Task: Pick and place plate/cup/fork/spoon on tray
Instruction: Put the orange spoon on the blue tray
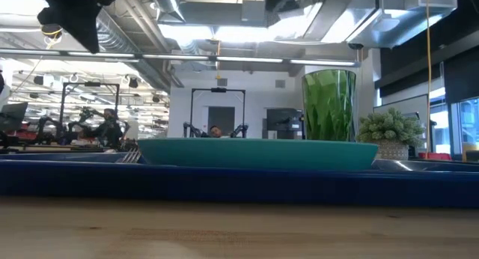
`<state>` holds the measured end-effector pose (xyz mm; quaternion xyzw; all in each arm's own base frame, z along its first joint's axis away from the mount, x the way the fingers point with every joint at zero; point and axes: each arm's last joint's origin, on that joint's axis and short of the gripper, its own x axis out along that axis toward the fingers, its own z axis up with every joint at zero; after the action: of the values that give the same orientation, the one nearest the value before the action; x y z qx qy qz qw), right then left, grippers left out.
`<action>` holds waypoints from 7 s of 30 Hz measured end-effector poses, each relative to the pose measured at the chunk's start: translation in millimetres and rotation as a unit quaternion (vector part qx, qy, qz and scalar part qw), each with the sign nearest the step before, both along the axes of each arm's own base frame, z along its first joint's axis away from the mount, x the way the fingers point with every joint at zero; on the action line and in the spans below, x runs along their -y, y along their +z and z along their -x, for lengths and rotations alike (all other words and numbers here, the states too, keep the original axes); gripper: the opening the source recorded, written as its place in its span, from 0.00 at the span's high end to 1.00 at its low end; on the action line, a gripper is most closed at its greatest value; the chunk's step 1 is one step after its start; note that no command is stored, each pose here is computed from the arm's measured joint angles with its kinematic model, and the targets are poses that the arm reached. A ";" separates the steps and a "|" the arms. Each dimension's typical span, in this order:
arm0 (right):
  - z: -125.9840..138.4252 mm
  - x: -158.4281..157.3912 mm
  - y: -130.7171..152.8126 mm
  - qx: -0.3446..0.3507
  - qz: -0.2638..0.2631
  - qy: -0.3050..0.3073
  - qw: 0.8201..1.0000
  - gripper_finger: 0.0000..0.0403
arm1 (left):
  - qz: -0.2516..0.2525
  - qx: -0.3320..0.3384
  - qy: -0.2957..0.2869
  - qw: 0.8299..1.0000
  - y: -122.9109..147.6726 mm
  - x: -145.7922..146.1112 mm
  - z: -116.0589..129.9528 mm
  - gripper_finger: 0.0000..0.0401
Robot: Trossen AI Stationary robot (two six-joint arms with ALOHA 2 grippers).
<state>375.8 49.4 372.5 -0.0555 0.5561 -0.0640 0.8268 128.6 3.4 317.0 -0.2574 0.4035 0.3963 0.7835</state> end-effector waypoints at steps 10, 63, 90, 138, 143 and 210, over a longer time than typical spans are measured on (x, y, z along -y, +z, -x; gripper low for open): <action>16.7 44.2 39.4 0.036 0.040 -0.103 0.993 0.99 | 0.040 -0.038 0.197 0.979 -6.4 -29.5 11.7 0.82; 35.6 200.6 56.0 0.131 0.008 0.049 0.990 0.99 | 0.132 -0.155 0.366 0.908 -141.3 -251.9 -7.8 0.82; 34.1 204.2 58.3 0.147 0.018 0.047 0.988 0.99 | 0.105 -0.194 0.303 0.927 -140.7 -253.6 -8.3 0.82; 34.2 204.1 58.2 0.142 0.033 0.071 0.987 0.97 | 0.121 -0.208 0.371 0.897 -175.5 -214.9 -15.2 0.82; 34.2 204.1 58.2 0.142 0.033 0.071 0.987 0.97 | 0.113 -0.206 0.374 0.897 -175.3 -216.4 -15.0 0.82; 34.2 204.1 58.2 0.142 0.033 0.071 0.987 0.97 | 0.155 -0.270 0.329 0.891 -168.9 -253.6 -14.5 0.82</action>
<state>341.6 -154.7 430.7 -0.1121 0.4256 -0.0304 0.8974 143.1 257.0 148.1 -0.3765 0.5478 0.6185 0.4192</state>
